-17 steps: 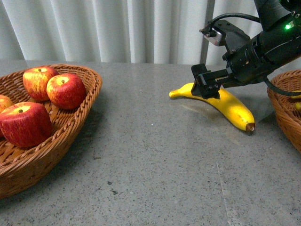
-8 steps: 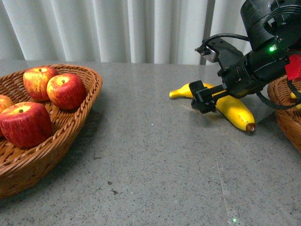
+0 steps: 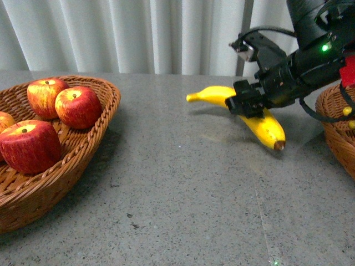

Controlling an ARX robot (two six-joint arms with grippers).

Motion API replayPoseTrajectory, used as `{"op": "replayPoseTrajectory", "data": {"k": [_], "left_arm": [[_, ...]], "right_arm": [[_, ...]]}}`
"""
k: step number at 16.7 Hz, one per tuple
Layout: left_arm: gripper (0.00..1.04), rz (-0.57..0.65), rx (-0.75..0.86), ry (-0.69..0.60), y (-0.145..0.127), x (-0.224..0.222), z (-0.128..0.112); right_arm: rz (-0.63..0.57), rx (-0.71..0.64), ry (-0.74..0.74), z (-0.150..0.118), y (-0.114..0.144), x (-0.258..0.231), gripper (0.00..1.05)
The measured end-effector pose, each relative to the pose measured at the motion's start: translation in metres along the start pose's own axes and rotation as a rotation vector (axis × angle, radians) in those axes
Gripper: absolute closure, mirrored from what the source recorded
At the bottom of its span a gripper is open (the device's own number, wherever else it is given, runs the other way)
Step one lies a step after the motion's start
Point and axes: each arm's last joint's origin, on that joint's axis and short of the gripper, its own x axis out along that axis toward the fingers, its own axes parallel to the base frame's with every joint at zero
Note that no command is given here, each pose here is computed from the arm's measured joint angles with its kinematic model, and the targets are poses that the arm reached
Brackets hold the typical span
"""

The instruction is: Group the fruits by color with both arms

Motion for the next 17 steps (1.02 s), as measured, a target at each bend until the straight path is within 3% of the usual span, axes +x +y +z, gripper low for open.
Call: {"op": "replayPoseTrajectory", "data": {"k": [3, 5, 7, 11, 15, 17], "left_arm": [[0.07, 0.0, 0.0, 0.0, 0.0, 0.0, 0.0], [0.07, 0.0, 0.0, 0.0, 0.0, 0.0, 0.0], [0.07, 0.0, 0.0, 0.0, 0.0, 0.0, 0.0], [0.07, 0.0, 0.0, 0.0, 0.0, 0.0, 0.0], [0.07, 0.0, 0.0, 0.0, 0.0, 0.0, 0.0], [0.07, 0.0, 0.0, 0.0, 0.0, 0.0, 0.0]], "right_arm": [[0.04, 0.061, -0.256, 0.041, -0.007, -0.065, 0.68], [0.036, 0.076, -0.392, 0.046, -0.023, -0.122, 0.68], [-0.009, 0.115, -0.449, 0.024, -0.051, -0.164, 0.68], [-0.172, 0.21, -0.373, -0.061, -0.105, -0.219, 0.68], [-0.225, 0.209, -0.216, -0.111, -0.118, -0.229, 0.66], [-0.211, 0.173, -0.218, -0.11, -0.114, -0.227, 0.42]]}}
